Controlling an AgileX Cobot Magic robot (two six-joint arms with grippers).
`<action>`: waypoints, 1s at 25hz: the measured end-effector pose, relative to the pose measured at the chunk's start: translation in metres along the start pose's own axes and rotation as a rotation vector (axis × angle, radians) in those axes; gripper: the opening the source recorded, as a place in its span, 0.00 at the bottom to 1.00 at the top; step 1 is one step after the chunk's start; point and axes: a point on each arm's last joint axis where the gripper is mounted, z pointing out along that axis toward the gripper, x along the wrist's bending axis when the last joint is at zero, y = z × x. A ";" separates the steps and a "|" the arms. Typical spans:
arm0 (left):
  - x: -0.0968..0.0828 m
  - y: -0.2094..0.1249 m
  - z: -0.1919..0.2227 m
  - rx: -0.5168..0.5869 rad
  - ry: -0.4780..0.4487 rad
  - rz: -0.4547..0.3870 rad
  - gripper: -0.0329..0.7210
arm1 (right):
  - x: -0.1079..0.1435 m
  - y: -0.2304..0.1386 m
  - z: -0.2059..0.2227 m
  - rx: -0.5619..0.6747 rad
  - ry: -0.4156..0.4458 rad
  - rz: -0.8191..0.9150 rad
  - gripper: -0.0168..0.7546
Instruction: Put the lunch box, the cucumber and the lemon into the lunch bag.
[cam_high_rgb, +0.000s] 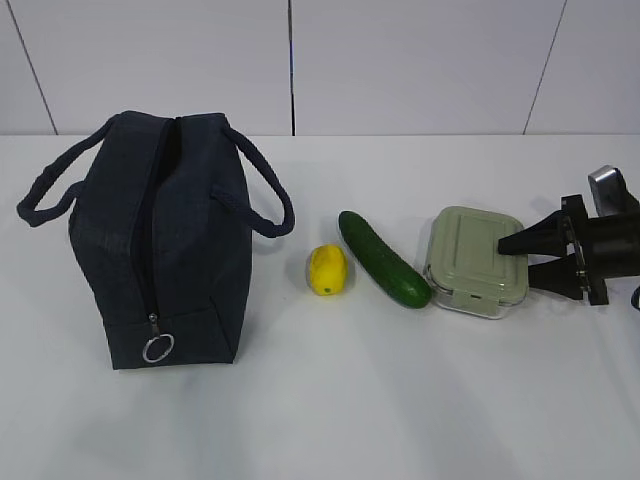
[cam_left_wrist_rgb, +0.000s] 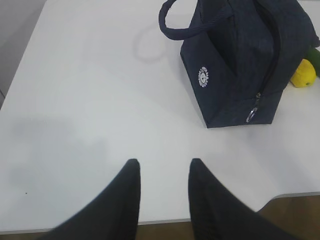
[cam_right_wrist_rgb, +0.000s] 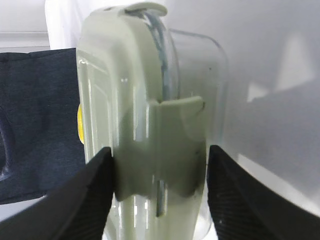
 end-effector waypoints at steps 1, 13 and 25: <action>0.000 0.000 0.000 0.000 0.000 0.000 0.35 | 0.000 0.000 0.000 0.000 0.000 0.000 0.62; 0.000 0.000 0.000 0.000 0.000 0.000 0.35 | 0.000 0.000 0.000 0.000 0.000 -0.001 0.56; 0.000 0.000 0.000 0.000 0.000 0.000 0.35 | 0.000 0.000 0.000 0.000 0.000 -0.001 0.55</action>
